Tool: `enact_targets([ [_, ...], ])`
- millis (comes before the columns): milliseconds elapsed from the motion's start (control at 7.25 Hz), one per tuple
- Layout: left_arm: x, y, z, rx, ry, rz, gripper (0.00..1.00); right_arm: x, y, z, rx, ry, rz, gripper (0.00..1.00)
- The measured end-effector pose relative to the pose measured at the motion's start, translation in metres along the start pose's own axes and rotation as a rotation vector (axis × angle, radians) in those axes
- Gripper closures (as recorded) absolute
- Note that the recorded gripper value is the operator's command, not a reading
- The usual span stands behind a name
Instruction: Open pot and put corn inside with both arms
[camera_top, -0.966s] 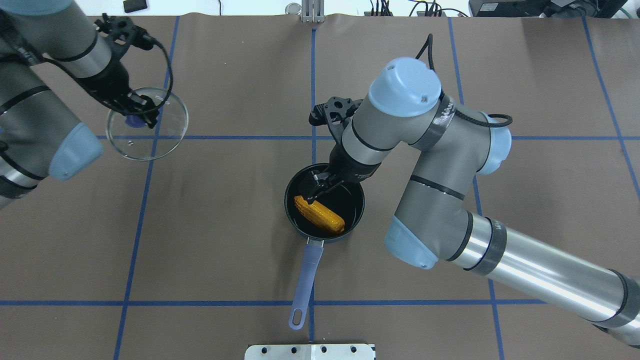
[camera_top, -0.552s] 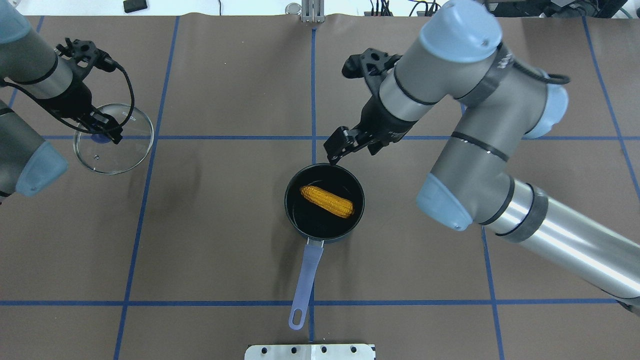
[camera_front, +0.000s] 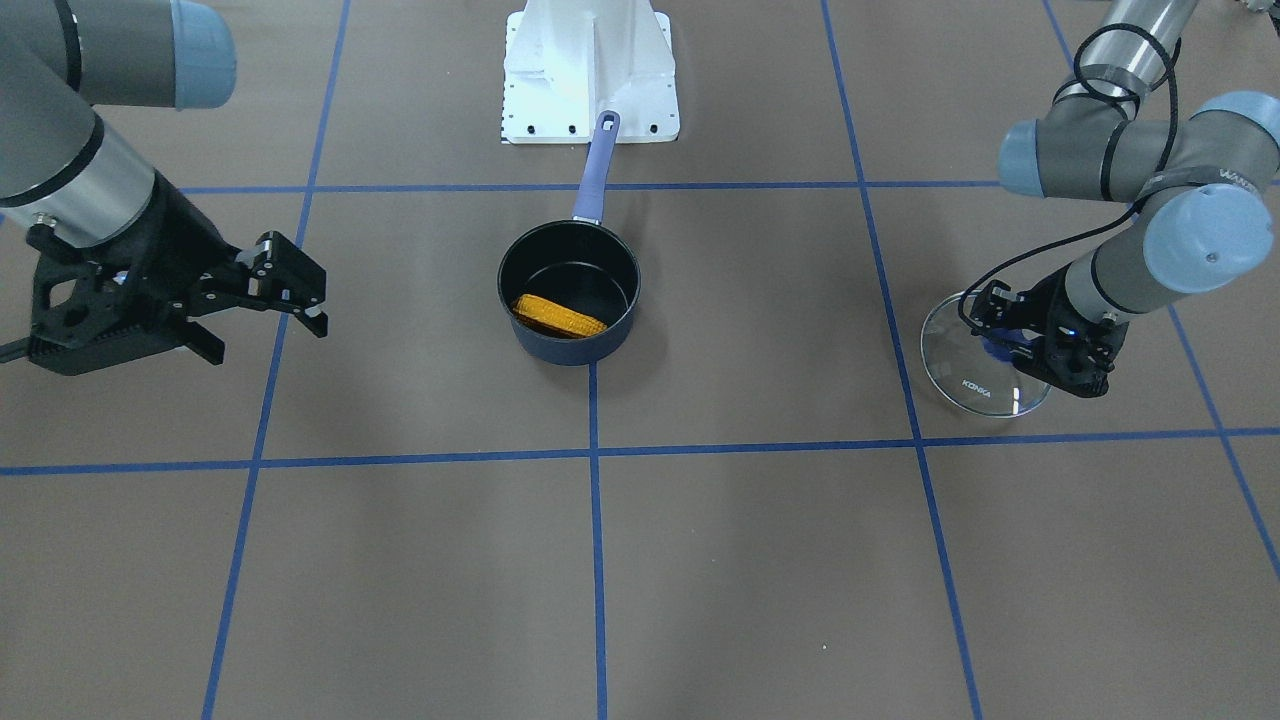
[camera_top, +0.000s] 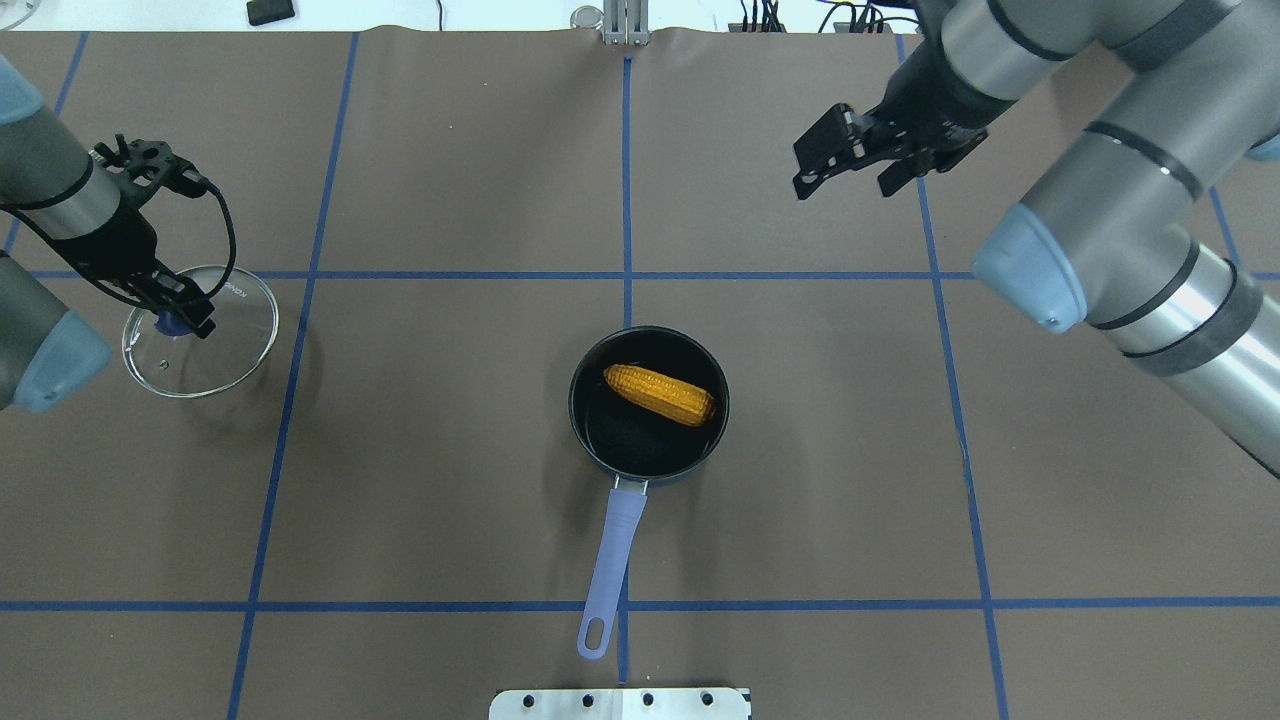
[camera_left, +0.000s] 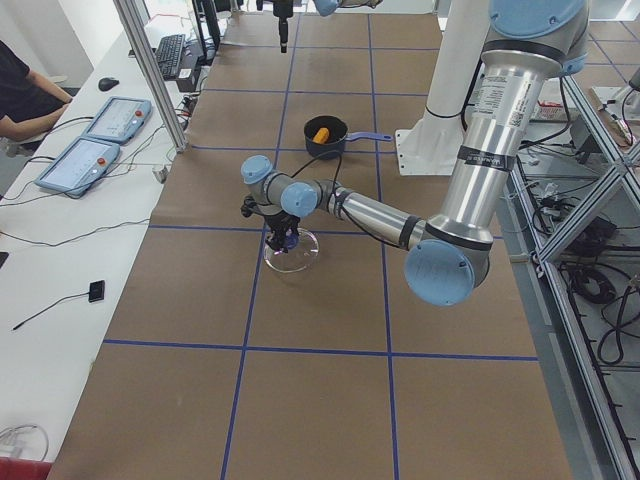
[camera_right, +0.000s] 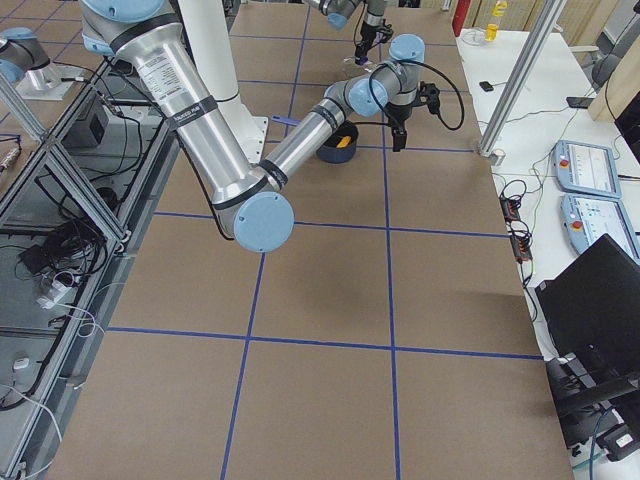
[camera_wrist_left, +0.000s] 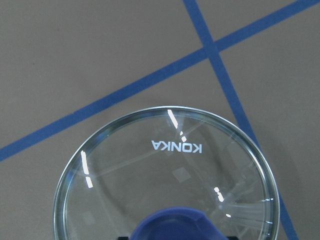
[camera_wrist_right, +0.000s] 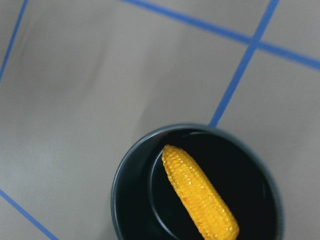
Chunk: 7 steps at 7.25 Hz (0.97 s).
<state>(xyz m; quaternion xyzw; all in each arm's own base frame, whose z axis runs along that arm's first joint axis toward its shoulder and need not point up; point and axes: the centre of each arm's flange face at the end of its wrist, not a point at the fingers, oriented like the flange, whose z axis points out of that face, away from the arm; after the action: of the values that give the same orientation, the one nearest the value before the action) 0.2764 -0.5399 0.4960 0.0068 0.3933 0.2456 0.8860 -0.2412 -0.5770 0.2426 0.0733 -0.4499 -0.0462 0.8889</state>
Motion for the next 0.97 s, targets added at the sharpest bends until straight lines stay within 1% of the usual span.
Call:
enact_targets([
  [138, 0.000, 0.000, 0.001, -0.001, 0.000, 0.000, 0.01, 0.026, -0.003, -0.006, -0.004, 0.033, -0.013, 0.00],
  [276, -0.003, 0.001, -0.002, 0.003, -0.004, -0.004, 0.01, 0.048, -0.002, -0.007, -0.011, 0.054, -0.012, 0.00],
  [414, -0.016, 0.002, -0.016, 0.026, -0.014, -0.022, 0.01, 0.071, 0.001, -0.008, -0.015, 0.072, 0.007, 0.00],
  [552, -0.046, 0.005, -0.045, 0.071, -0.030, -0.056, 0.01, 0.098, 0.006, -0.005, -0.020, 0.099, 0.035, 0.00],
  [690, -0.090, 0.016, -0.080, 0.121, -0.052, -0.090, 0.01, 0.125, 0.015, 0.003, -0.027, 0.142, 0.061, 0.00],
  [828, -0.146, 0.039, -0.106, 0.150, -0.077, -0.111, 0.01, 0.156, 0.028, 0.012, -0.040, 0.183, 0.073, 0.00],
  [966, -0.203, 0.068, -0.120, 0.157, -0.094, -0.128, 0.01, 0.190, 0.041, 0.017, -0.058, 0.212, 0.074, 0.00],
])
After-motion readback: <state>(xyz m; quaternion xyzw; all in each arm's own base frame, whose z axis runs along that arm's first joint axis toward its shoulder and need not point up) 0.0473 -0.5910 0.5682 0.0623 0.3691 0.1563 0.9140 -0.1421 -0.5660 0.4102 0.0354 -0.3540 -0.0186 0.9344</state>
